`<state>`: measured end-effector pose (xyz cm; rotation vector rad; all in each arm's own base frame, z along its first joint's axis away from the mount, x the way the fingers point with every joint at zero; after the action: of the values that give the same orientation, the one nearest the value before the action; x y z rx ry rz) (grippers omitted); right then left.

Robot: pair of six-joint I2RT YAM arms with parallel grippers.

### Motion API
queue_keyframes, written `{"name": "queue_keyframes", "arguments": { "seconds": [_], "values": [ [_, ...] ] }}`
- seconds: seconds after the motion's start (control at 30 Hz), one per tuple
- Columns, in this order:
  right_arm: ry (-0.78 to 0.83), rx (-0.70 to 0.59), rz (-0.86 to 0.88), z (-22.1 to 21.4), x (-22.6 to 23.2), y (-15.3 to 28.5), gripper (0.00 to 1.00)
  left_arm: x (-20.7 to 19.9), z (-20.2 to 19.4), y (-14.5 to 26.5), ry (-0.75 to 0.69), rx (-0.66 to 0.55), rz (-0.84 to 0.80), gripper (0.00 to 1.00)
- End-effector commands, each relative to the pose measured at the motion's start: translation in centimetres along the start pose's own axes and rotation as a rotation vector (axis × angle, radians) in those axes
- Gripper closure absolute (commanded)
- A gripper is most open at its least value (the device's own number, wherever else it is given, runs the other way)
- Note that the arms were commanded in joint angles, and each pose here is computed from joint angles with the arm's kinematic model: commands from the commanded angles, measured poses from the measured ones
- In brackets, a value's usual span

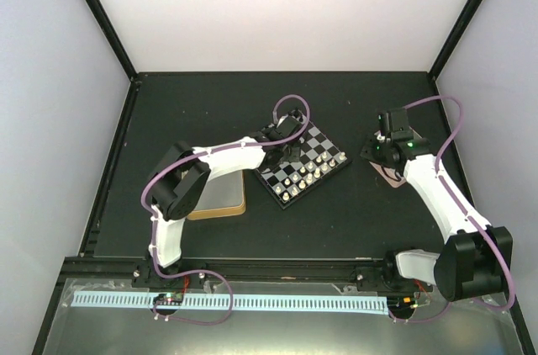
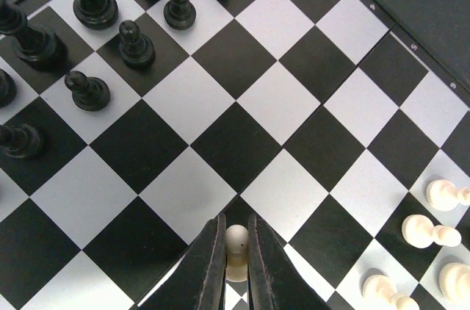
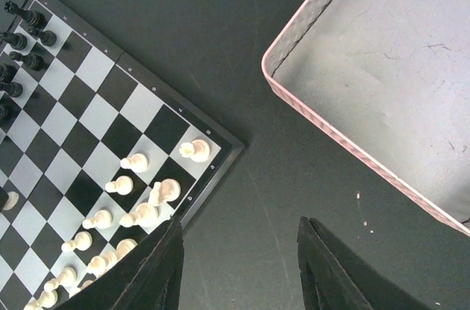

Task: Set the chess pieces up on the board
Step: Place the chess piece on the chessboard.

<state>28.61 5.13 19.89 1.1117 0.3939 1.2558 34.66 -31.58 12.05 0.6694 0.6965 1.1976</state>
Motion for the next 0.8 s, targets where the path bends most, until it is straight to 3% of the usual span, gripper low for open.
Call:
{"name": "queue_keyframes", "arguments": {
  "seconds": [0.0, 0.33, 0.6, 0.77],
  "values": [
    [0.006, -0.068, -0.003, 1.5, 0.5, 1.1, 0.55, -0.8, 0.2, -0.7, -0.021, -0.006, -0.022, 0.97],
    [0.021, -0.113, -0.027, 2.4, 0.5, 2.2, 0.55, -1.0, 0.8, 0.2, -0.008, 0.008, -0.033, 0.79],
    [0.050, -0.098, 0.044, 2.5, 1.5, 2.5, 0.55, -0.6, 1.4, 2.0, -0.008, 0.006, -0.034, 0.76],
    [0.133, -0.013, 0.165, 2.3, 3.9, 2.0, 0.54, 1.2, 3.3, 5.5, 0.045, -0.061, -0.026, 0.71]
  ]
}}
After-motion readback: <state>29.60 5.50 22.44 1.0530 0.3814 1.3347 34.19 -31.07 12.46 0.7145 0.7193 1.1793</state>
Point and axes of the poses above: each gripper's point midway between its finger pads, its own y axis back along the fingers, its own x axis along the line the jaws close on, z = x × y, the point moved 6 cm from there along y, back along the fingers, and after that the axes turned 6 degrees about -y, right-handed, at the moved point
